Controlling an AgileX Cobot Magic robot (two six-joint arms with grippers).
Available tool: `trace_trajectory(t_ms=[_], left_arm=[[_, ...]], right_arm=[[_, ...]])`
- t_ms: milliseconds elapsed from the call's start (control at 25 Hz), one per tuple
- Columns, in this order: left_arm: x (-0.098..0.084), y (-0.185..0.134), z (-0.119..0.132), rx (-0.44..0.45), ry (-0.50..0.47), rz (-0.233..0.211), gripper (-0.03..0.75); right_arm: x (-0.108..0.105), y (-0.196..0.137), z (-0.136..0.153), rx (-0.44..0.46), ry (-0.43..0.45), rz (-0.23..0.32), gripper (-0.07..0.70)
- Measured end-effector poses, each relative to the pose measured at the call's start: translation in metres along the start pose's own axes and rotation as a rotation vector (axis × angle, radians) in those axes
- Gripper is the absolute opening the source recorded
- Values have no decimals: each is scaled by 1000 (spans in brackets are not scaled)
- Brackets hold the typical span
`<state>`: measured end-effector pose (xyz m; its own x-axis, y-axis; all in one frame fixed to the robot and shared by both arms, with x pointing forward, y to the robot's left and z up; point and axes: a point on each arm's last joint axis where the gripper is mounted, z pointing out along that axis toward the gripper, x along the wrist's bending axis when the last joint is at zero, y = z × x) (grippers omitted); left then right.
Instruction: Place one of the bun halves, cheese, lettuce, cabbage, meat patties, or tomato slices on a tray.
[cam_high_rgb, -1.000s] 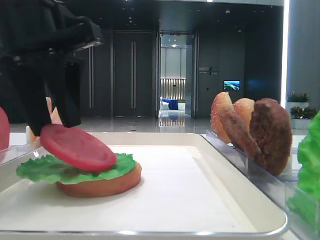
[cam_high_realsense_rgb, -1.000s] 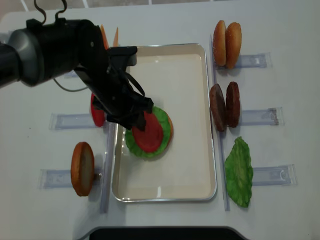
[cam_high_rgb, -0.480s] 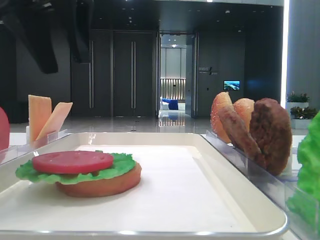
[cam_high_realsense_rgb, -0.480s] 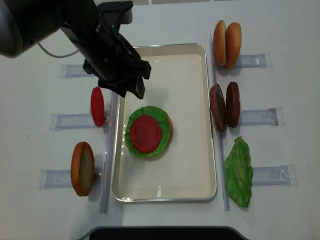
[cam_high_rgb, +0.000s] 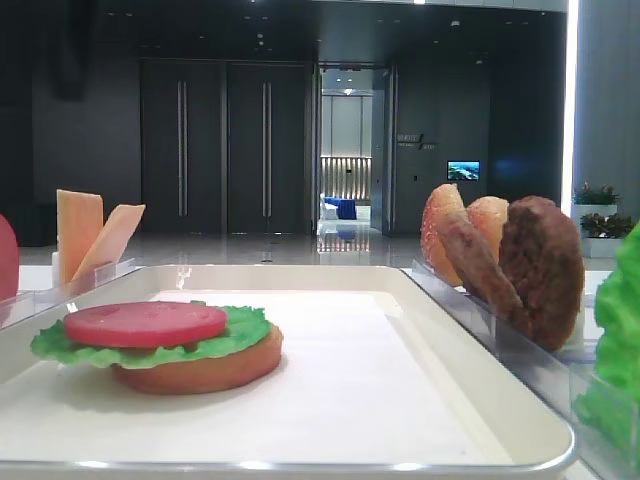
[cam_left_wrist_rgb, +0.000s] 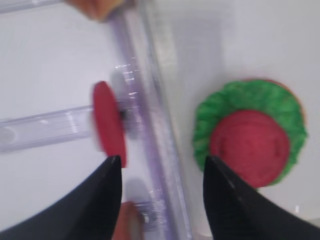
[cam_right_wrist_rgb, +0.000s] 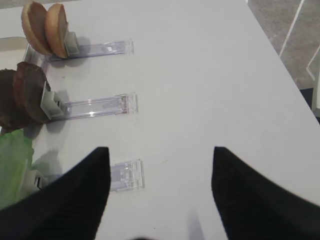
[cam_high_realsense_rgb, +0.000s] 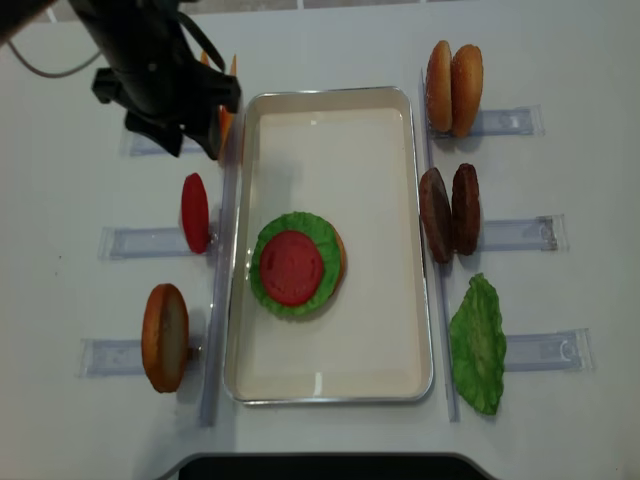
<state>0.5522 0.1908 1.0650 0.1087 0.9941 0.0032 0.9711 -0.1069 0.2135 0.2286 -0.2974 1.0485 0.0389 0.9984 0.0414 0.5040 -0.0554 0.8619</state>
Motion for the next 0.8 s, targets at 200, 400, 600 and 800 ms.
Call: trace_trajectory(t_ms=[200, 400, 600, 800], left_arm=[[72, 7, 0, 5, 193, -81, 401], [114, -5, -3, 30, 238, -122, 401], [114, -79, 0, 31, 213, -122, 401], [106, -160, 21, 97, 183, -122, 401]], right_arm=[[0, 0, 0, 0, 0, 0, 423], [0, 0, 0, 0, 0, 0, 423], [0, 0, 0, 0, 0, 0, 423], [0, 0, 0, 0, 0, 0, 423]])
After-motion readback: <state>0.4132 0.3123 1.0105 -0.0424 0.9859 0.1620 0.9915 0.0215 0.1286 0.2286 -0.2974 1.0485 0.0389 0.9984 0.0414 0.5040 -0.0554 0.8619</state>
